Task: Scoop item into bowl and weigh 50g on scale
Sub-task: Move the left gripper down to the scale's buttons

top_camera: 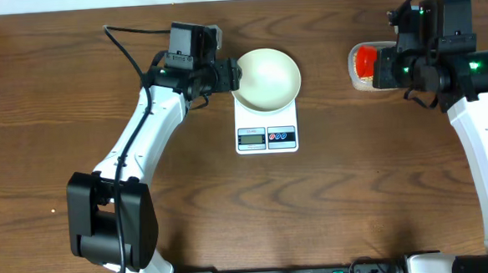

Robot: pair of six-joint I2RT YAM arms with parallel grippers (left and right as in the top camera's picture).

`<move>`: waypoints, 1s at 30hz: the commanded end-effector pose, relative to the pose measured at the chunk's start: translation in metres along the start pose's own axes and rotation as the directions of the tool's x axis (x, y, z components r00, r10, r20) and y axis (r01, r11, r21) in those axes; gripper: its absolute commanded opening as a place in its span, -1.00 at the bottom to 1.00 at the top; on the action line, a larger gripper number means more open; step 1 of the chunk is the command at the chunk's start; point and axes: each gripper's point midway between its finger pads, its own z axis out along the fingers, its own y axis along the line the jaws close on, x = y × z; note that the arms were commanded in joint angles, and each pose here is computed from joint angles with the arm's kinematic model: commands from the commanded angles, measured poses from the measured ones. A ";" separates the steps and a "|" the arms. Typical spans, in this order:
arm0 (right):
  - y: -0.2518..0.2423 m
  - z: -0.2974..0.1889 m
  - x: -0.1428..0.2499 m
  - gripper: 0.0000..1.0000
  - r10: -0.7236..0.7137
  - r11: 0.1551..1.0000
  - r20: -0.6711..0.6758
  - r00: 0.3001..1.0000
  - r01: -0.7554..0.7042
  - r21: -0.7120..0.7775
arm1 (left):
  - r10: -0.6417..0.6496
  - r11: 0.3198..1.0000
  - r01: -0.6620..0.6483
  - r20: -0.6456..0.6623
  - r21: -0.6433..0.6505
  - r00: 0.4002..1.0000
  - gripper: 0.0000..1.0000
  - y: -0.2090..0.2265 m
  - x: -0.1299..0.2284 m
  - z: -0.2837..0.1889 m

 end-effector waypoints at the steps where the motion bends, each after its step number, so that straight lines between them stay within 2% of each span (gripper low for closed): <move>1: -0.003 0.000 0.001 -0.98 -0.007 1.000 0.000 1.000 0.007 0.010 | 0.008 1.000 -0.008 0.010 0.026 1.000 0.33 -0.014 -0.005 -0.014; 12: -0.001 0.000 0.002 -0.98 -0.006 1.000 -0.004 1.000 0.006 -0.002 | 0.083 0.995 -0.076 -0.130 0.059 0.988 -0.14 -0.063 0.045 -0.040; 14: 0.000 0.000 0.002 -0.98 -0.006 1.000 -0.007 1.000 0.006 -0.005 | 0.099 0.994 -0.090 -0.156 0.065 0.983 -0.45 -0.072 0.055 -0.047; 16: 0.000 0.000 0.003 -0.98 -0.006 1.000 -0.008 1.000 0.006 -0.005 | 0.091 0.995 -0.081 -0.186 0.063 0.978 -0.63 -0.075 0.064 -0.048; 17: 0.000 0.000 0.003 -0.98 -0.005 1.000 -0.008 1.000 0.005 -0.005 | 0.085 0.995 -0.074 -0.204 0.061 0.975 -0.82 -0.077 0.070 -0.048; 20: 0.000 0.000 0.004 -0.98 -0.005 1.000 -0.012 1.000 0.005 -0.008 | 0.108 0.993 -0.094 -0.263 0.068 0.959 -0.85 -0.088 0.095 -0.043; 21: 0.000 0.000 0.004 -0.98 -0.005 1.000 -0.013 1.000 0.005 -0.008 | 0.107 0.994 -0.106 -0.278 0.020 0.954 -0.85 -0.087 0.108 -0.037; 25: 0.000 0.000 0.005 -0.98 -0.004 1.000 -0.016 1.000 0.004 -0.008 | 0.172 0.980 -0.192 -0.282 -0.046 0.944 -0.85 -0.088 0.128 -0.027; 30: 0.003 0.000 0.005 -0.98 -0.004 1.000 -0.018 1.000 0.004 -0.023 | 0.189 0.978 -0.207 -0.294 -0.033 0.937 -0.85 -0.090 0.145 -0.016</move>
